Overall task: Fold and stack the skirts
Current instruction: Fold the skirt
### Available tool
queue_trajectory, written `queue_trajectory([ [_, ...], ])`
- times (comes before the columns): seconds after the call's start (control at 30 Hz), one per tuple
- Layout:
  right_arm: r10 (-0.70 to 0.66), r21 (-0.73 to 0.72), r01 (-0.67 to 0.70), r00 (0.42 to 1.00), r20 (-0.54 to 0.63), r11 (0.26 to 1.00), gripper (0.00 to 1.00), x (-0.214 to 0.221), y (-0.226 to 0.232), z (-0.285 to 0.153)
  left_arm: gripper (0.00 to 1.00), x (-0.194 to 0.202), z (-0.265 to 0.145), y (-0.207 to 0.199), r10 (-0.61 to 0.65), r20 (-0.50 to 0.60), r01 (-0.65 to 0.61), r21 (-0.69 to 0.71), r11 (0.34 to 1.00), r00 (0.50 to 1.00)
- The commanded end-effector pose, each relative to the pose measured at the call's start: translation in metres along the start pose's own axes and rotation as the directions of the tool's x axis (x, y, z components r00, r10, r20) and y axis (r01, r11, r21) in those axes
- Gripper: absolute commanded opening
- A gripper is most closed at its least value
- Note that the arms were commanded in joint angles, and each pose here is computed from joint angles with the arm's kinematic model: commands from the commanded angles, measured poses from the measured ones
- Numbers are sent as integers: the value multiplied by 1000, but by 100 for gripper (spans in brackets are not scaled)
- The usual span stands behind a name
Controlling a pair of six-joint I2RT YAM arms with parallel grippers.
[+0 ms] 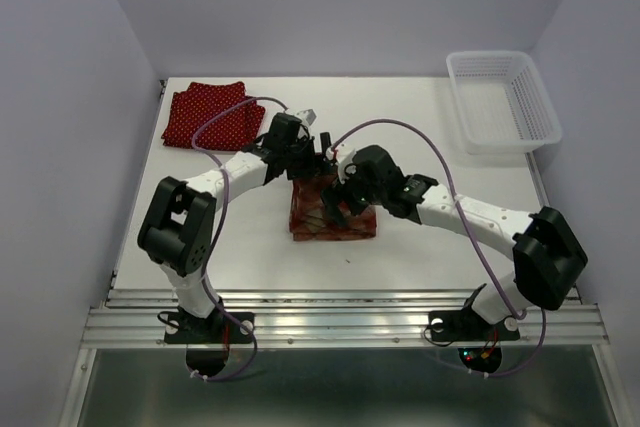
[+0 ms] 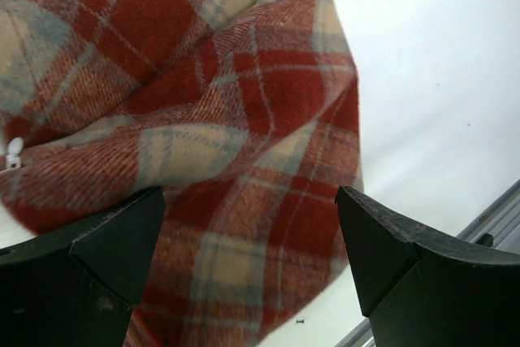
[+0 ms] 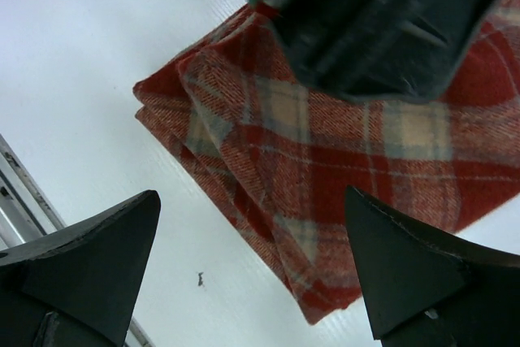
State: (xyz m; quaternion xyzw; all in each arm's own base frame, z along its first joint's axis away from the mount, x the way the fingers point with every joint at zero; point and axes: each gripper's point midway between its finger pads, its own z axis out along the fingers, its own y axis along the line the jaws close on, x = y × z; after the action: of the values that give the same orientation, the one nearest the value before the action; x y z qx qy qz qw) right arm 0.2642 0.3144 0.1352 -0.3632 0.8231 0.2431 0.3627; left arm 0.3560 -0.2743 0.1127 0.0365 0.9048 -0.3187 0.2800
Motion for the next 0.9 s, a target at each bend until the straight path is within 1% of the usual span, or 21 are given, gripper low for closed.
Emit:
queue_trajectory([
  [0.0, -99, -37, 102, 992, 83, 994, 100, -11, 0, 20, 99, -14, 16, -7, 37, -5, -37, 28, 999, 999],
  [0.1, -84, -52, 85, 996, 14, 995, 100, 12, -2, 39, 99, -13, 30, 6, 19, -24, -19, -7, 1000, 1000],
  [0.17, -69, -97, 65, 997, -37, 993, 100, 32, 3, 50, 99, -15, 34, 19, -4, -21, 3, -39, 999, 1000],
  [0.3, -55, -163, 38, 993, -105, 986, 100, 62, 22, 57, 99, -6, 44, 43, -46, -49, 43, -63, 997, 998],
  [0.33, -62, -185, 37, 989, -131, 982, 100, 76, 31, 56, 99, -5, 44, 46, -51, -53, 47, -65, 997, 997],
  [0.4, -50, -201, 19, 987, -151, 979, 100, 88, 37, 56, 99, -1, 47, 53, -58, -60, 54, -72, 996, 997],
  [0.47, -44, -210, 6, 984, -175, 978, 100, 102, 41, 55, 99, 1, 48, 60, -70, -66, 65, -78, 995, 995],
  [0.5, -9, -200, -33, 979, -203, 979, 100, 111, 42, 54, 99, 2, 49, 66, -81, -69, 75, -85, 994, 994],
  [0.6, 3, -155, -41, 971, -238, 987, 100, 122, 37, 53, 99, 3, 50, 78, -105, -74, 97, -106, 990, 992],
  [0.63, 3, -119, -31, 973, -231, 992, 100, 118, 31, 51, 99, -1, 50, 77, -102, -71, 95, -103, 990, 992],
  [0.7, -5, -94, -17, 974, -225, 995, 100, 112, 30, 47, 99, -8, 44, 69, -83, -59, 78, -84, 993, 995],
  [0.73, -2, -80, -15, 980, -198, 997, 100, 99, 29, 45, 99, -13, 41, 62, -65, -50, 62, -67, 996, 997],
  [0.77, 5, -33, -10, 990, -142, 999, 100, 80, 23, 38, 99, -17, 37, 56, -52, -42, 49, -55, 997, 998],
  [0.8, 49, 5, -48, 993, -106, 999, 100, 66, 20, 34, 99, -26, 27, 42, -18, -13, 18, -38, 999, 1000],
  [0.83, 84, 37, -82, 995, -54, 996, 100, 46, 18, 29, 99, -33, 21, 36, 1, 12, -1, -47, 999, 1000],
  [0.87, 110, 90, -109, 994, -8, 990, 100, 31, 11, 17, 99, -43, 7, 23, 25, 44, -24, -40, 999, 999],
])
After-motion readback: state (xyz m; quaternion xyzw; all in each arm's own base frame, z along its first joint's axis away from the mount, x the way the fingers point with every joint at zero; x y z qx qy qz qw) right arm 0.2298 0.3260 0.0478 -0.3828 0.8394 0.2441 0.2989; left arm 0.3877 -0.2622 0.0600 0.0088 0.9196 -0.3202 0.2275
